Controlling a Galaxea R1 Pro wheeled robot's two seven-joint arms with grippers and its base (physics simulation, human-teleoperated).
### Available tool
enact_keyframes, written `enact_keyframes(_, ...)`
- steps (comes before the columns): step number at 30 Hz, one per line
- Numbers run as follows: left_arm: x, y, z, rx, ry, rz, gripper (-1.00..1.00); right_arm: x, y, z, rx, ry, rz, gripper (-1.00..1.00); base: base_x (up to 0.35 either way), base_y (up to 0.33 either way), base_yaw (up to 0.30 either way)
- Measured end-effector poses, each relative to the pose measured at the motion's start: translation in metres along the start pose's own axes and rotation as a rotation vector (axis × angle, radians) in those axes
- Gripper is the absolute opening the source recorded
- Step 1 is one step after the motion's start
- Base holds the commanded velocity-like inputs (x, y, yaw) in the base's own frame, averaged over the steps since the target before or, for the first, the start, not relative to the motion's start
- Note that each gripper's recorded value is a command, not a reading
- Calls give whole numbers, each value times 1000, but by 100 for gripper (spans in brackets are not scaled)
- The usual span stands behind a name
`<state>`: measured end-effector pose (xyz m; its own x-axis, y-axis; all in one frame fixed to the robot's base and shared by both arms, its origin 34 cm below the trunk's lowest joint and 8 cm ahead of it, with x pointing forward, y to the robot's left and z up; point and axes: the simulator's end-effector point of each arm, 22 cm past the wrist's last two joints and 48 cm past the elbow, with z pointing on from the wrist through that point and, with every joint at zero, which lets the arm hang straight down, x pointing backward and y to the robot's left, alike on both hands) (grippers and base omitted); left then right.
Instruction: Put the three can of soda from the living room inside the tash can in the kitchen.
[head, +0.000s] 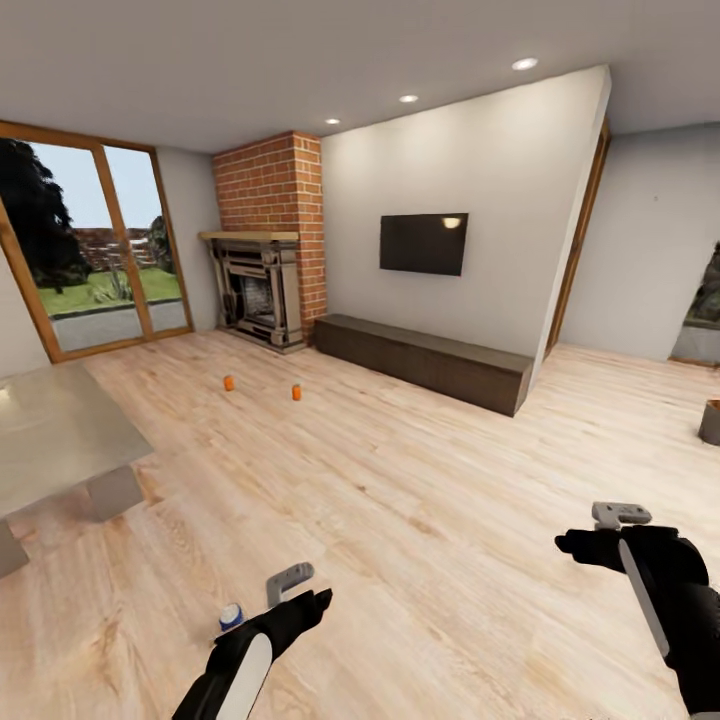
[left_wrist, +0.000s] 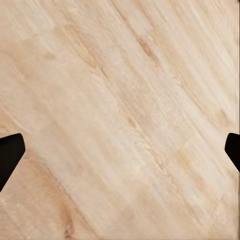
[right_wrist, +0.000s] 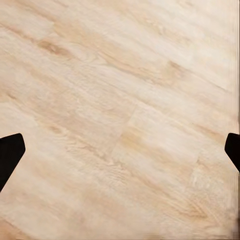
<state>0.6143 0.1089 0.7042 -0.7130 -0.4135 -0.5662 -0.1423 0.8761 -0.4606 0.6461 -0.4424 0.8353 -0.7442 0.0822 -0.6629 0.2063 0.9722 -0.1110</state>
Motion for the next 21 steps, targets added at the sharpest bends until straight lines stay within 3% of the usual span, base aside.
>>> enact_keyframes(3, 3, -6, 0, 9, 7, 14, 100, -2, -1, 8, -4, 22, 16, 100, 202, -253, -287)
enact_keyframes(6, 21, -26, 3, 38, 44, 73, 100, 2, -1, 27, -9, 84, 40, 100, 234, -252, -287)
enact_keyframes(11, -10, -45, 11, 58, 34, 98, 100, 21, 4, 42, -25, 158, 48, 100, 260, -243, -287)
enact_keyframes(15, -19, -49, 24, 61, 60, 55, 100, 13, 23, 34, -105, 128, 38, 100, 273, -236, -287)
enact_keyframes(17, -23, -35, 28, 50, 20, 10, 100, 18, 36, 27, -158, 112, 25, 100, 276, -233, -284)
enact_keyframes(21, -21, -25, 29, 39, 3, -8, 100, 20, 40, 17, -170, 86, 2, 100, 201, -162, -266)
